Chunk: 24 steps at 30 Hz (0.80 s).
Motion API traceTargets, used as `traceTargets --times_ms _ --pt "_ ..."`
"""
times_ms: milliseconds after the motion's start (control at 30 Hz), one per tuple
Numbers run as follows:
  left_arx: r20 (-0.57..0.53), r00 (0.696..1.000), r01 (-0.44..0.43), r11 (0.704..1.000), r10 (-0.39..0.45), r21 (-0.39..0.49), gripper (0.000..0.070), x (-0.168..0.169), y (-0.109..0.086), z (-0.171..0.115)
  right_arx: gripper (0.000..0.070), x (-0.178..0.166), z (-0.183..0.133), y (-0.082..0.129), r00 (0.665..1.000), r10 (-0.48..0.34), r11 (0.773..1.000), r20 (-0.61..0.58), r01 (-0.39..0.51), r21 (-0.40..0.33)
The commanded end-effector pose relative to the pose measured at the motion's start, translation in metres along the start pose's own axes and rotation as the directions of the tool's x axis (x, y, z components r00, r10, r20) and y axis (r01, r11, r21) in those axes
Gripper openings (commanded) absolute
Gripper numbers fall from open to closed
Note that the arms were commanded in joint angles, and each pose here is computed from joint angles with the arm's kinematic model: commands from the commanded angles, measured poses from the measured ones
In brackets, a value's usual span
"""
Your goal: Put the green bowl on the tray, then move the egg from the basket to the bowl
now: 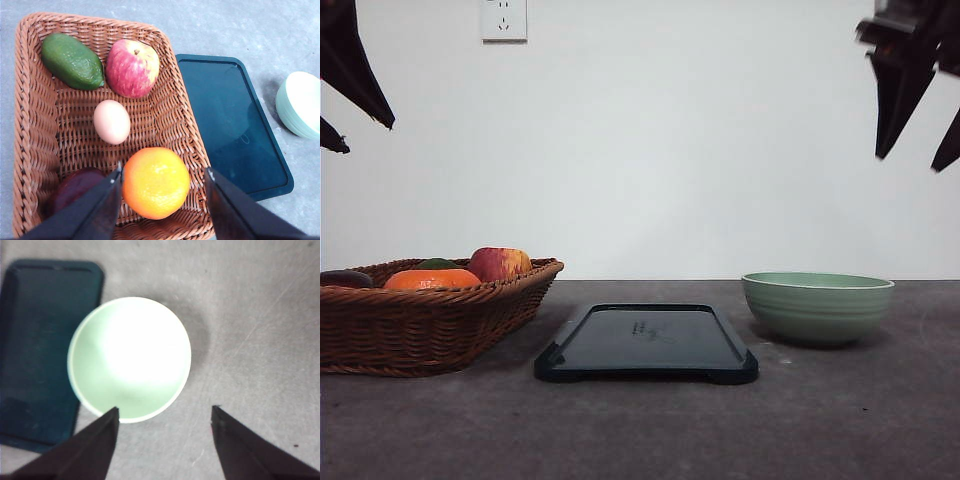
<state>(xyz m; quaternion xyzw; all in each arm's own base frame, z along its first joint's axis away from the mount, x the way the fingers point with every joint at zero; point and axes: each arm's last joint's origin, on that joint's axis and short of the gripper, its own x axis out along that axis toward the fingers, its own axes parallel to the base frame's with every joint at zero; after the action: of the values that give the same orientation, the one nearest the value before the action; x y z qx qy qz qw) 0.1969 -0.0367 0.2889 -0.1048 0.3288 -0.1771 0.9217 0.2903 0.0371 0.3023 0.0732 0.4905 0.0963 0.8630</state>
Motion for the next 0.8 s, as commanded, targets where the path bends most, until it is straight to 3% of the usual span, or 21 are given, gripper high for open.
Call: traceTargets --times_ms 0,567,700,767 --pt "0.025 1.0 0.01 1.0 -0.01 0.018 0.031 -0.002 -0.002 0.007 0.0338 0.011 0.008 -0.002 1.0 -0.005 1.0 -0.022 0.005 -0.014" --pt "0.025 1.0 0.01 1.0 -0.01 0.016 0.031 -0.002 -0.002 0.007 0.0327 0.106 0.016 -0.024 0.98 -0.029 1.0 -0.198 0.027 -0.012" --pt "0.025 1.0 0.01 1.0 -0.01 0.016 0.031 -0.002 -0.002 0.007 0.0196 0.116 0.017 -0.027 0.979 -0.029 1.0 -0.2 0.028 -0.007" --pt "0.025 1.0 0.01 1.0 -0.01 0.016 0.031 -0.002 -0.002 0.007 0.0165 0.12 0.016 -0.028 0.978 -0.03 1.0 -0.207 0.029 -0.006"
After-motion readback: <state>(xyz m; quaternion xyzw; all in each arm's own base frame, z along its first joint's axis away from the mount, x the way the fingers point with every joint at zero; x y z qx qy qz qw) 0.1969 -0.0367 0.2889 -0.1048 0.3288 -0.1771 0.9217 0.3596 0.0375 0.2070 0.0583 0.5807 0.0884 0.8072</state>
